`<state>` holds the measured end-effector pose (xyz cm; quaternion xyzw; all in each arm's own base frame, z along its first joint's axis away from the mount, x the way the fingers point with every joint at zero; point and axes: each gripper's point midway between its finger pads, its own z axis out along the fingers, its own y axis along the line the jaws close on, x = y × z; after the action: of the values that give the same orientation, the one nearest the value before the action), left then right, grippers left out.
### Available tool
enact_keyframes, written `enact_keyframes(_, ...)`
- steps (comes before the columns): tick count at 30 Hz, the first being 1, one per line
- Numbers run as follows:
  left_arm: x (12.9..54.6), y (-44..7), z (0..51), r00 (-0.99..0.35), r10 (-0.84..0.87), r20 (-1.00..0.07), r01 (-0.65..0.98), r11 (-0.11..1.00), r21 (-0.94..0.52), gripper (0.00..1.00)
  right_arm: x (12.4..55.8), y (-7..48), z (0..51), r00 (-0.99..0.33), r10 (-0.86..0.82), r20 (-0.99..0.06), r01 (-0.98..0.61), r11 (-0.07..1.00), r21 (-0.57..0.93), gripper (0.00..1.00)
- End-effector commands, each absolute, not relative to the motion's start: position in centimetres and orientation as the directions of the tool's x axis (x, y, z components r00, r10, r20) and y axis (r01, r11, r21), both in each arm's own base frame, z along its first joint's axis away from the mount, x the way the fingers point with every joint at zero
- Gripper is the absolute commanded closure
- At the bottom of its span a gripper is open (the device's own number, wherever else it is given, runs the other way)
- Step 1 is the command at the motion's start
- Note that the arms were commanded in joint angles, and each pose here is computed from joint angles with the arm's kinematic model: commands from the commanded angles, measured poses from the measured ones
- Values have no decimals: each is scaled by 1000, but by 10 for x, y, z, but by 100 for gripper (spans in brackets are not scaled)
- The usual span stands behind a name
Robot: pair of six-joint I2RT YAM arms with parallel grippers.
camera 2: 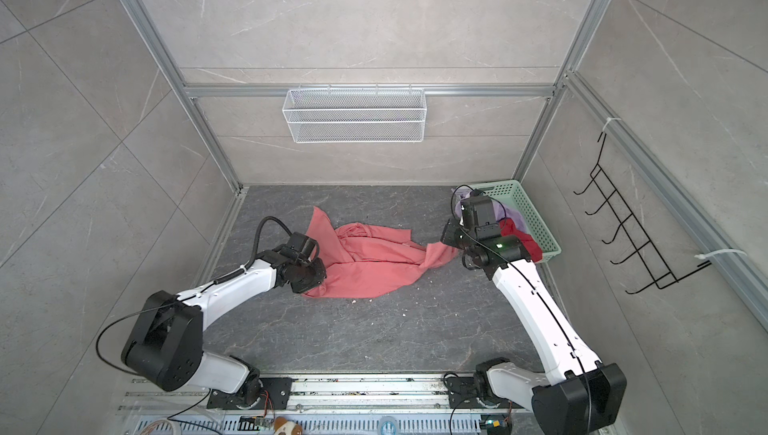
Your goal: Fold and stack the t-shirts
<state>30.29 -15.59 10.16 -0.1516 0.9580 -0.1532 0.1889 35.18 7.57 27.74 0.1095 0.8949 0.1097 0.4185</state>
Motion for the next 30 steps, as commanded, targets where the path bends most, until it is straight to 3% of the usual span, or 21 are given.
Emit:
enact_keyframes(1, 324, -124, 212, -755, -325, -569, -140, 928, -345, 100, 361, 63, 346, -496, 237, -835, 79, 970, 229, 100)
enact_keyframes(7, 307, -80, 385, -417, -314, -853, 17, 936, -352, 100, 348, 53, 459, -281, 194, -940, 26, 981, 194, 100)
enact_keyframes(15, 220, -53, 536, -2, -283, -959, 215, 937, -277, 100, 280, 41, 595, 55, 212, -976, -86, 975, 207, 100)
enact_keyframes(18, 198, -46, 564, 88, -268, -959, 237, 941, -242, 100, 259, 40, 637, 148, 208, -967, -129, 973, 189, 100)
enact_keyframes(22, 195, -43, 577, 127, -243, -962, 229, 951, -210, 100, 262, 45, 655, 172, 197, -965, -153, 973, 171, 100)
enact_keyframes(30, 254, -56, 547, 49, -200, -979, 165, 968, -189, 100, 330, 65, 629, 86, 200, -976, -154, 970, 186, 100)
